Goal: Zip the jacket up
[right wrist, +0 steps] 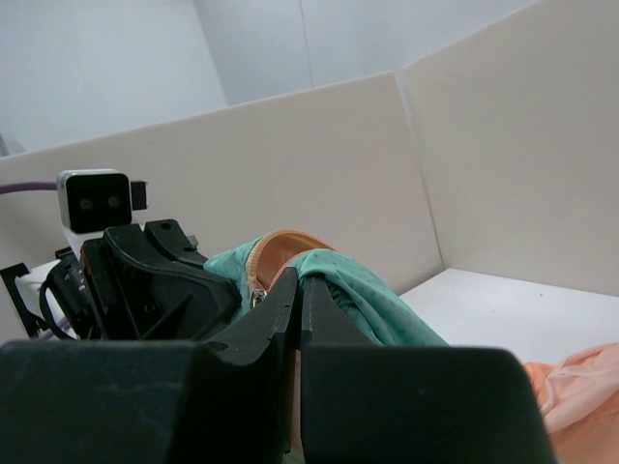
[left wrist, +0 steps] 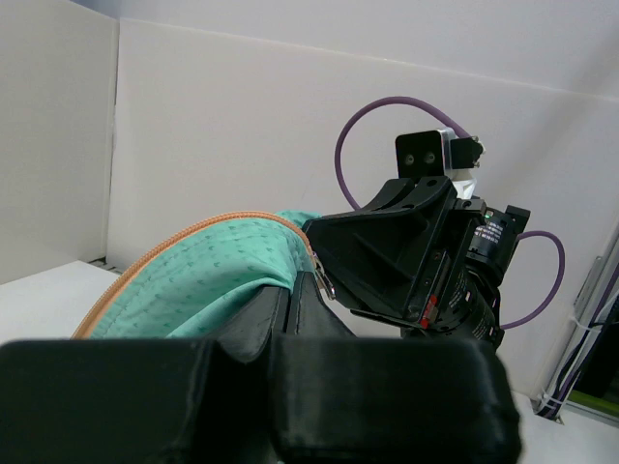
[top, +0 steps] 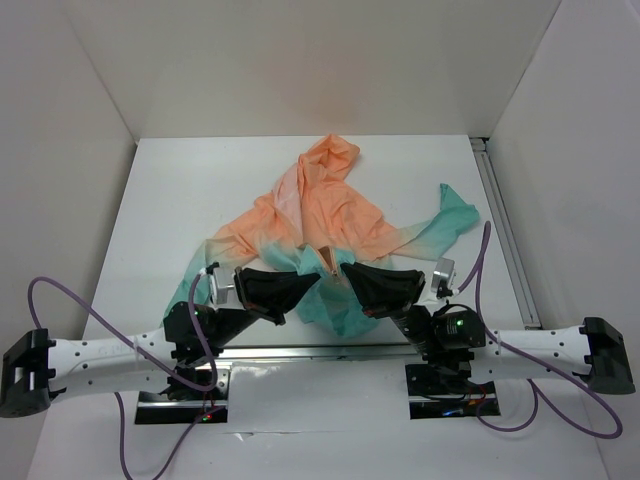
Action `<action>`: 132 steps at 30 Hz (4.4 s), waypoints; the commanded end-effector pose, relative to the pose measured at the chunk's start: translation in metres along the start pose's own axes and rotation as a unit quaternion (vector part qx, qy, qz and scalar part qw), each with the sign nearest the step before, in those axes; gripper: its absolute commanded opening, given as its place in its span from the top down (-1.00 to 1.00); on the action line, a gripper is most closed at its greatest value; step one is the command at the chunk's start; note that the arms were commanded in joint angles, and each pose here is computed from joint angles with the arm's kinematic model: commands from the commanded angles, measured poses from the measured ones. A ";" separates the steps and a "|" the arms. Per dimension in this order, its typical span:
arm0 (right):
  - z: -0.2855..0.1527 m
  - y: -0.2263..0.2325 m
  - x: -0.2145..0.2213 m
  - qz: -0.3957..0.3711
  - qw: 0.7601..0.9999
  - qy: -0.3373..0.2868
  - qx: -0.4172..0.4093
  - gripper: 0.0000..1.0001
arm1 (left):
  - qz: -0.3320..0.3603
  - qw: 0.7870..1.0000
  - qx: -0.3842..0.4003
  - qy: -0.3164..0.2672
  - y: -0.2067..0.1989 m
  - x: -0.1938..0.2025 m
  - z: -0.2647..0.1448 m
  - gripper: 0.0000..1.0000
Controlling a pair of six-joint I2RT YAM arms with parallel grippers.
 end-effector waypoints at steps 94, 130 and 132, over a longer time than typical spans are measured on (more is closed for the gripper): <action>0.011 0.002 -0.005 -0.009 1.000 -0.014 0.011 1.00 | 0.001 0.991 -0.066 0.120 -0.001 -0.015 0.011 1.00; 0.016 0.002 -0.002 -0.012 1.000 0.002 0.025 1.00 | 0.003 0.979 -0.046 0.200 -0.005 0.001 0.019 1.00; 0.016 0.002 -0.002 -0.012 1.000 0.002 0.025 1.00 | 0.005 0.979 -0.051 0.199 -0.005 0.001 0.019 1.00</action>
Point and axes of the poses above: each gripper's point midway between its finger pads, its own z axis out along the fingers, its own y axis along the line the jaws close on, x = y × z, the point moved 9 cm from there along -z, back along the fingers, and after that the axes turned 5 degrees about -z, right-handed, at the moved point
